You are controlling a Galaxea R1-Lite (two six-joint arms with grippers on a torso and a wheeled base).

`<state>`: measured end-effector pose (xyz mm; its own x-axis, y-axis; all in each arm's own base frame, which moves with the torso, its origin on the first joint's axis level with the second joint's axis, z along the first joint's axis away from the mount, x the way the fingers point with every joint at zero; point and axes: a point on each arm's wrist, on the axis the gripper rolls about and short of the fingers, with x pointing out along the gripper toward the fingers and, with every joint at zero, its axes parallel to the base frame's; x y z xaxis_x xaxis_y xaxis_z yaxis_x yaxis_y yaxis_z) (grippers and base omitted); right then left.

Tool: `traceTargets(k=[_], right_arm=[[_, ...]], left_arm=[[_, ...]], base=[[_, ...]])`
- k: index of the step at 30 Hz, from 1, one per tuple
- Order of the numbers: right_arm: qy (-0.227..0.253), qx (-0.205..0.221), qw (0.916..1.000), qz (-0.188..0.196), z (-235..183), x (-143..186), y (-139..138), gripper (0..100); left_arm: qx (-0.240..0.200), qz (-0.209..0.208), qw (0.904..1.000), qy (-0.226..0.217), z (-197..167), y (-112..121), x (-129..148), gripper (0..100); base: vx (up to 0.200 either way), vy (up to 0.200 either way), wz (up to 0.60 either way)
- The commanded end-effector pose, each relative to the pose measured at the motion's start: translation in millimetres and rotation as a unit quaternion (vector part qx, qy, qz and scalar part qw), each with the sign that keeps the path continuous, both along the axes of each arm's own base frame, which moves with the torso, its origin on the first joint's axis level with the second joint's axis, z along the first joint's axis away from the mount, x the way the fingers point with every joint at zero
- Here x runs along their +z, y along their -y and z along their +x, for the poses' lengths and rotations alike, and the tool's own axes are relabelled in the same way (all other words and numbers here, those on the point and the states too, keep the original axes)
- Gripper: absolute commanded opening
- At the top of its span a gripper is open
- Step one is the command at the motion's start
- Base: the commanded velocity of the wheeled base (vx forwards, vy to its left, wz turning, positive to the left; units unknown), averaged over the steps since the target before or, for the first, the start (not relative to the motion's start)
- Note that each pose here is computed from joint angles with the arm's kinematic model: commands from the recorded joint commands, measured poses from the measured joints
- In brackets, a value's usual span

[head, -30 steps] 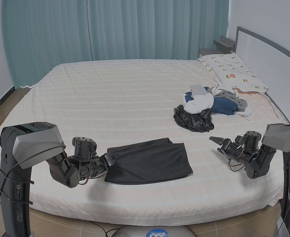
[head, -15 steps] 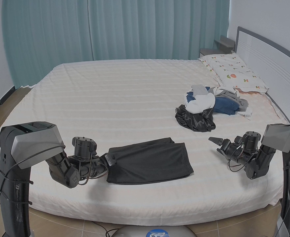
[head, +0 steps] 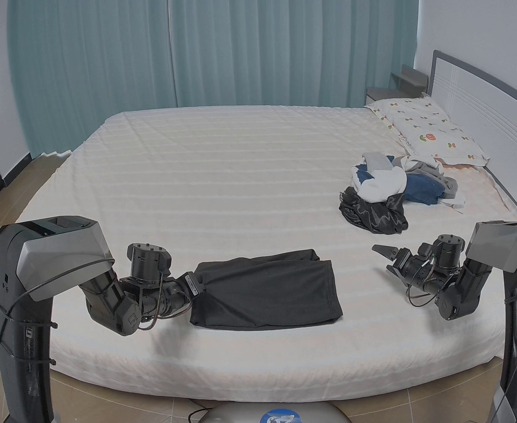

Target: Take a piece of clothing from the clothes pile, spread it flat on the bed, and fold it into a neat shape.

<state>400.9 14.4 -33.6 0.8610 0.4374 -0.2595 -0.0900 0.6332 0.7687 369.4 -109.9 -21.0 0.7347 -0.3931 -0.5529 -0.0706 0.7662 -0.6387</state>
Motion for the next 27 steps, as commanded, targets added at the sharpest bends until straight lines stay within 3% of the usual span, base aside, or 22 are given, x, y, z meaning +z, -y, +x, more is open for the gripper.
traceTargets(k=[1, 27], right_arm=[[0.000, 0.001, 1.0000, 0.001, 0, 0, -1, 100], [0.005, 0.004, 1.0000, 0.000, -4, 3, -3, 100]], left_arm=[[0.003, 0.001, 1.0000, -0.002, -1, -3, 0, 0], [0.009, 0.005, 0.9998, -0.015, -12, -10, 2, 0]], base=[[0.000, 0.200, 0.00], [0.000, 0.192, 0.00]])
